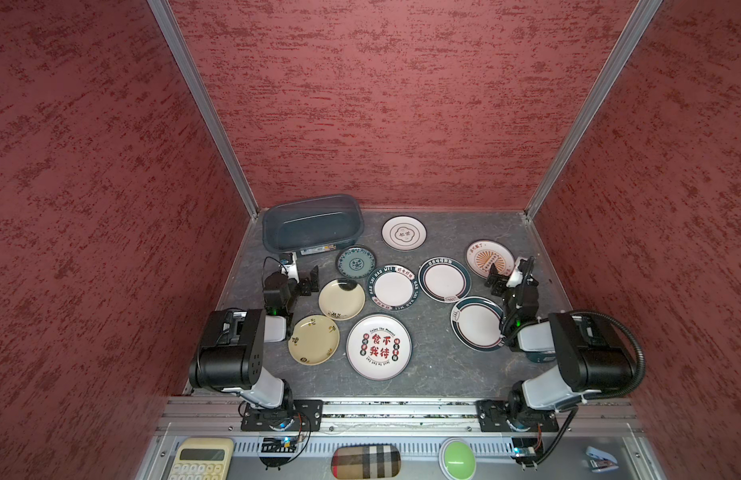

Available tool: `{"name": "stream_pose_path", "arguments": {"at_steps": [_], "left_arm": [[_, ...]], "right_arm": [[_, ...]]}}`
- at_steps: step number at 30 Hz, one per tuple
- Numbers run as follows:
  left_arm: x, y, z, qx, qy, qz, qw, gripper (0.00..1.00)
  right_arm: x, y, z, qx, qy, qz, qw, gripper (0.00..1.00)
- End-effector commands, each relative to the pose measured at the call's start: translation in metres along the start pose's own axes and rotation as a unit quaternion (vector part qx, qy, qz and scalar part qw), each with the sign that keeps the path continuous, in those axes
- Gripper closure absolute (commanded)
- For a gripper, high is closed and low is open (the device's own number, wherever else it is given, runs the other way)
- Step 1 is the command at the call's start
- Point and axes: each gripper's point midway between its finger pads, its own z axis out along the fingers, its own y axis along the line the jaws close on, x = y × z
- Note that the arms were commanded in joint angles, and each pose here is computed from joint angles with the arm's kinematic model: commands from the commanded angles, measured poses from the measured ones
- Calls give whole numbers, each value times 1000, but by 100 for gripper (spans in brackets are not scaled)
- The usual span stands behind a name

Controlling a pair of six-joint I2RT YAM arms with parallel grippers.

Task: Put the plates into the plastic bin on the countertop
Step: 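Move both grippers forward toward the plates on the table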

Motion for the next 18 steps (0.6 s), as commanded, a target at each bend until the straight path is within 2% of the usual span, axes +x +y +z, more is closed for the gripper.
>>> {"name": "stream_pose_path", "arguments": {"at_steps": [1,5,9,12,17,18], "left_arm": [[-11,-2,1,-3,-14,10,1000,1],[-12,-4,0,-13,-13,19,1000,1],[-31,-1,-9,-54,-25,22,998,1],[-42,-18,-18,-48,-10,45,998,1],[-61,-31,-33,-84,-20,61,994,0],[-56,-29,-35,-100,-3,62,993,1]], "right_arm": [[-8,-2,-1,6,-17,-1,1000,1],[-12,1,-2,0,-18,-4,1000,1],[-18,1,-2,2,-9,-7,1000,1],[-30,-1,-5,20,-18,-5,1000,1],[-34,11,1,30,29,-6,999,1],[-34,14,0,27,33,-2,999,1]]}}
